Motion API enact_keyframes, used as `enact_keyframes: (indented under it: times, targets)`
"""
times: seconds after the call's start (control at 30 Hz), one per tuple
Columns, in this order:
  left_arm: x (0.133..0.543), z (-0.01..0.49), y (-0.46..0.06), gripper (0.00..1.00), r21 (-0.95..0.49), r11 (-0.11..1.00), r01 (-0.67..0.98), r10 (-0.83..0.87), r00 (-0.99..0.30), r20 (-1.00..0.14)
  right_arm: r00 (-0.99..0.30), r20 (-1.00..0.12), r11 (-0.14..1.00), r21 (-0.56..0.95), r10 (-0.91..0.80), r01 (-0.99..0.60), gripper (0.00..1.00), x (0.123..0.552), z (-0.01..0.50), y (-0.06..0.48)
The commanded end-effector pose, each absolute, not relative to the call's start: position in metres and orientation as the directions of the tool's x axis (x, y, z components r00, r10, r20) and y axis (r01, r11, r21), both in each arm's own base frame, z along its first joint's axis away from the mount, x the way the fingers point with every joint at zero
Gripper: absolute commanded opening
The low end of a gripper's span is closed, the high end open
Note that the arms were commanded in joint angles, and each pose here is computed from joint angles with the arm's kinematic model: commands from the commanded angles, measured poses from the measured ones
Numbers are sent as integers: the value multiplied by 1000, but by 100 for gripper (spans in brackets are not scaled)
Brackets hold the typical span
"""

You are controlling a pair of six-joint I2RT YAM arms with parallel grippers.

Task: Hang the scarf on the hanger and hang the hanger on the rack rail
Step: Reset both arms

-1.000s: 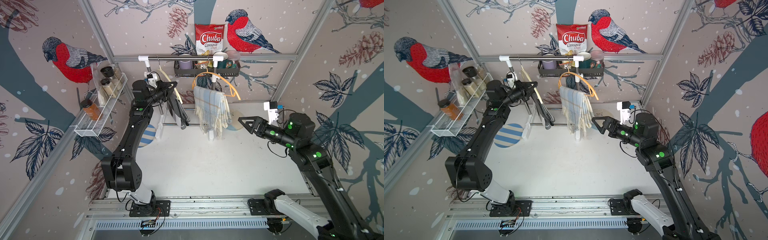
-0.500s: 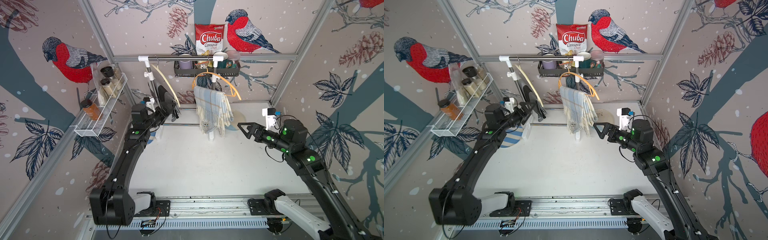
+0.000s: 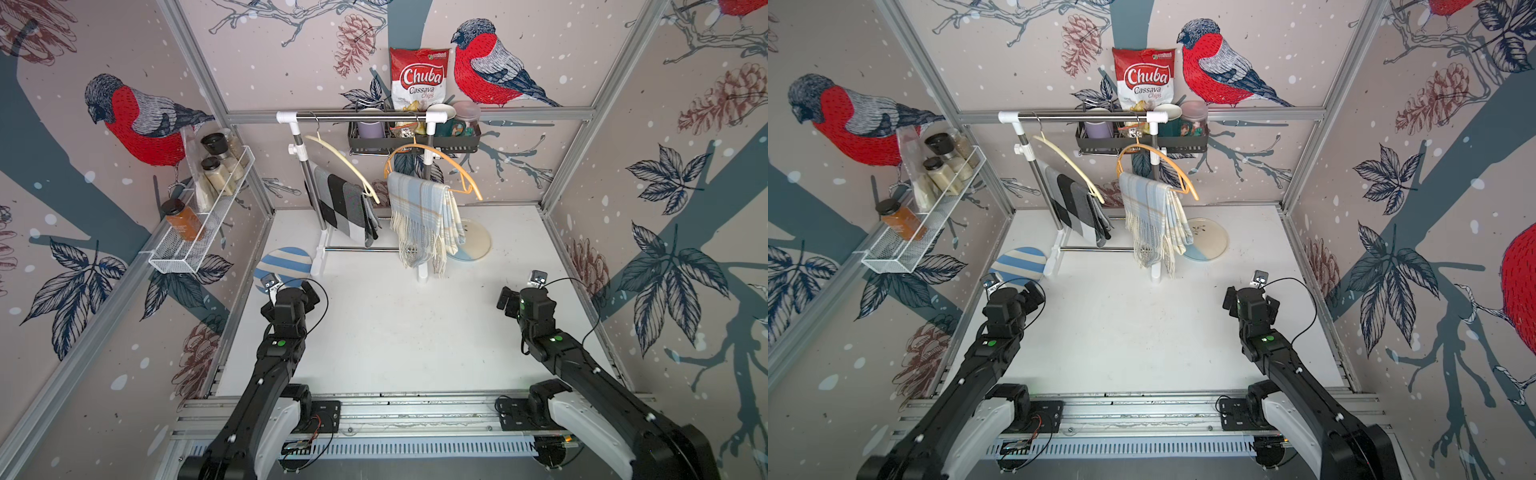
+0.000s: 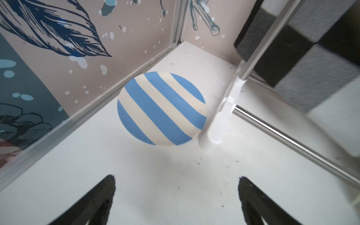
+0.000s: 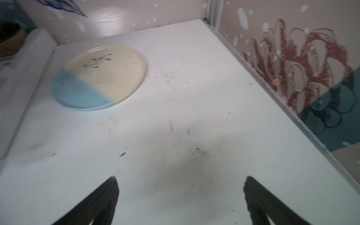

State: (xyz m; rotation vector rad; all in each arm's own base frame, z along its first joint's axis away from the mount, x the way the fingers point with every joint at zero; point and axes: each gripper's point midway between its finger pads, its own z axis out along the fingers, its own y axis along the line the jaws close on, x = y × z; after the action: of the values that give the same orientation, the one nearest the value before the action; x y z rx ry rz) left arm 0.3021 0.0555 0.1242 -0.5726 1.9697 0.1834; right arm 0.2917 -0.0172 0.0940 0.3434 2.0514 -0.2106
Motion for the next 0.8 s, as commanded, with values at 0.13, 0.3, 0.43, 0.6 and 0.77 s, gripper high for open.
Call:
enact_keyframes:
  times: [0.13, 0.3, 0.43, 0.6, 0.77]
  targets:
    - [364, 115, 60, 96, 13, 921, -389, -91, -249, -964, -301, -907, 885, 139, 293, 444, 100, 363, 110, -50]
    - [390, 95, 32, 96, 104, 961, -255, 11, -343, -939, -268, -940, 937, 115, 210, 331, 99, 359, 123, -24]
    - [393, 94, 30, 96, 86, 970, -228, 2, -348, -937, -204, -974, 955, 35, 99, 293, 100, 347, 136, -5]
    - [394, 95, 28, 96, 89, 973, -211, 12, -343, -939, -171, -984, 878, -131, -56, 461, 100, 340, 144, -33]
    - [394, 94, 28, 97, 91, 973, -213, 12, -347, -938, -199, -980, 932, -60, 13, 358, 100, 369, 110, -28]
